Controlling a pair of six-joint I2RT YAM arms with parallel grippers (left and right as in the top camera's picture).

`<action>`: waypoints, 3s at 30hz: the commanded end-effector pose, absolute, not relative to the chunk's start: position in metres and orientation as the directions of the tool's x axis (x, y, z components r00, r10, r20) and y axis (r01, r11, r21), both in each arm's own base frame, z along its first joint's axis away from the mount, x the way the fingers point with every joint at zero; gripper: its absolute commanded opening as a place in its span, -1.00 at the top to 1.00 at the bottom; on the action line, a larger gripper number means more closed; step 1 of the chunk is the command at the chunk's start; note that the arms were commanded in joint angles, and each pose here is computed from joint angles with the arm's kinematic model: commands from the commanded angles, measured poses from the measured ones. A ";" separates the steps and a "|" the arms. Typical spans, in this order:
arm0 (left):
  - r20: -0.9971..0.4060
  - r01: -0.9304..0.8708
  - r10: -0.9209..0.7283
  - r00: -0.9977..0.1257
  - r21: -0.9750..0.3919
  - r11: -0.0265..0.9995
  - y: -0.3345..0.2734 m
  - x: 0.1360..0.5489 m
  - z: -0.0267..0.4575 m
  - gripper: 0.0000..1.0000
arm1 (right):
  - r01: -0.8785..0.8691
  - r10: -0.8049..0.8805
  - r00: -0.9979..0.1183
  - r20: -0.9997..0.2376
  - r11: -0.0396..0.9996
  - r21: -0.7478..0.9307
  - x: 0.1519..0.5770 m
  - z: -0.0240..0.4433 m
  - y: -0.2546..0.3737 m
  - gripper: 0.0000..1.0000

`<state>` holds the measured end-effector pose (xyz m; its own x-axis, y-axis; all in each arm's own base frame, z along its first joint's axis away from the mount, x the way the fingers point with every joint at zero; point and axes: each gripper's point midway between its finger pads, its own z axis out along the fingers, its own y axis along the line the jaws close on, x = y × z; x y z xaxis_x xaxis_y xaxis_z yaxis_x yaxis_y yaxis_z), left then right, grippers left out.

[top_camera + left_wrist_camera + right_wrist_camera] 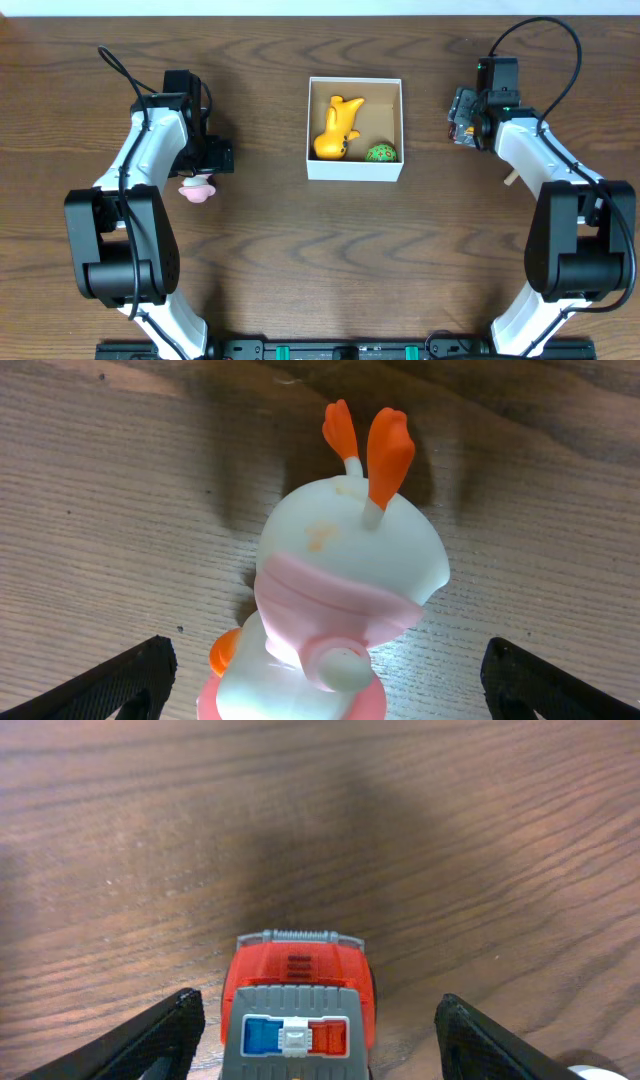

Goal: Pack container
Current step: 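Reach right gripper to the red fire truck and grasp it, then carry the fire truck into the box and lower it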

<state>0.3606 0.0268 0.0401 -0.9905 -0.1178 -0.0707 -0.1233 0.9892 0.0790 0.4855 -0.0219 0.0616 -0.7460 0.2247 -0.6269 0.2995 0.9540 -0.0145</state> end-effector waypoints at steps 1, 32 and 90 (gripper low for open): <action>-0.056 -0.111 -0.107 -0.993 0.086 0.990 0.028 0.358 0.037 -0.96 | 0.328 0.248 -0.745 -0.620 0.945 -0.015 0.489 0.055 -0.026 -0.45; -0.056 -0.111 -0.107 -0.993 0.086 0.990 0.029 0.358 0.037 -0.96 | 0.096 0.038 -0.715 -0.698 0.994 -0.045 0.526 0.142 0.044 0.17; -0.056 -0.111 -0.107 -0.993 0.086 0.990 0.029 0.358 0.037 -0.96 | -0.147 -0.174 -0.870 -0.461 0.985 -0.094 0.467 0.123 0.187 0.32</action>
